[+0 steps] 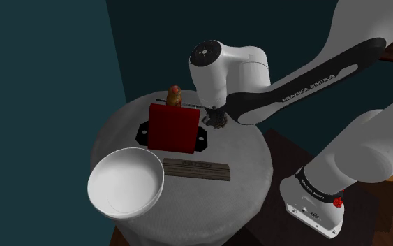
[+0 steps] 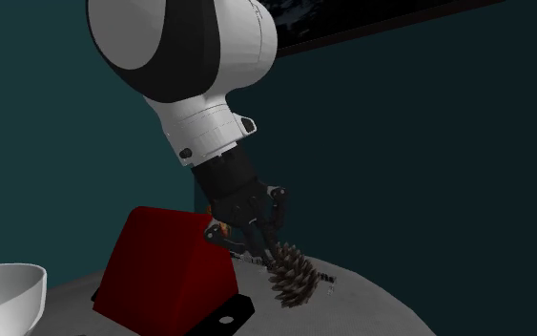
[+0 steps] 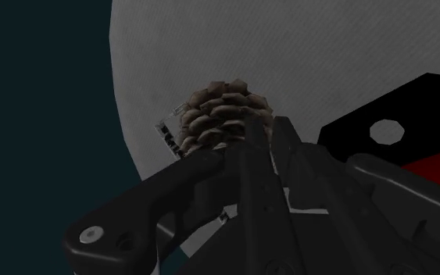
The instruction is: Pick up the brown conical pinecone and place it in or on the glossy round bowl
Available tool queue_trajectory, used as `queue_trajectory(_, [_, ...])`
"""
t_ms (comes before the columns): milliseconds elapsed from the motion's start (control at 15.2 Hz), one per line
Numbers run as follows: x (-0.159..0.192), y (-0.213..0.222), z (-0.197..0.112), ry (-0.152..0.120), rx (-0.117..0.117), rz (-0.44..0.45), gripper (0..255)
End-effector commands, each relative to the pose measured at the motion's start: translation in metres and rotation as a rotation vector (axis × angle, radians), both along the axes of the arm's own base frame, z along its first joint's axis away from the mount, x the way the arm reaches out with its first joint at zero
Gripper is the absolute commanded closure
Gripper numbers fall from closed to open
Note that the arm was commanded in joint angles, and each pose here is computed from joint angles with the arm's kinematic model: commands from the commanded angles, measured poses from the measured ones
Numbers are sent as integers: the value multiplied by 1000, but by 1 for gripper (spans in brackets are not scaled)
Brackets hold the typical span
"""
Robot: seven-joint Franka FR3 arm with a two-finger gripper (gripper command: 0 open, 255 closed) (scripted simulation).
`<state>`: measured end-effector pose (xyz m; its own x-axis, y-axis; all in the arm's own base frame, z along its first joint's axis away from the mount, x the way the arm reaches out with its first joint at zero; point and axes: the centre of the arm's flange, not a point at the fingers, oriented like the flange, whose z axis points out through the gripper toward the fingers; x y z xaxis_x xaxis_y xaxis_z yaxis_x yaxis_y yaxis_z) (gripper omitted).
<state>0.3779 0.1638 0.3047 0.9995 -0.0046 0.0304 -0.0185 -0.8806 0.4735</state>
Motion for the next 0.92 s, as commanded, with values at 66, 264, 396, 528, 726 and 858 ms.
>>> queue_trajectory(66, [0, 0, 0, 0, 0, 0, 255])
queue_trajectory(264, [0, 0, 0, 0, 0, 0, 255])
queue_trajectory(396, [0, 0, 0, 0, 0, 0, 0])
queue_trajectory(528, [18, -23, 8, -41, 73, -17, 0])
queue_trajectory(726, [44, -59, 19, -101, 182, -43, 0])
queue_trajectory(858, [45, -62, 9, -101, 182, -43, 0])
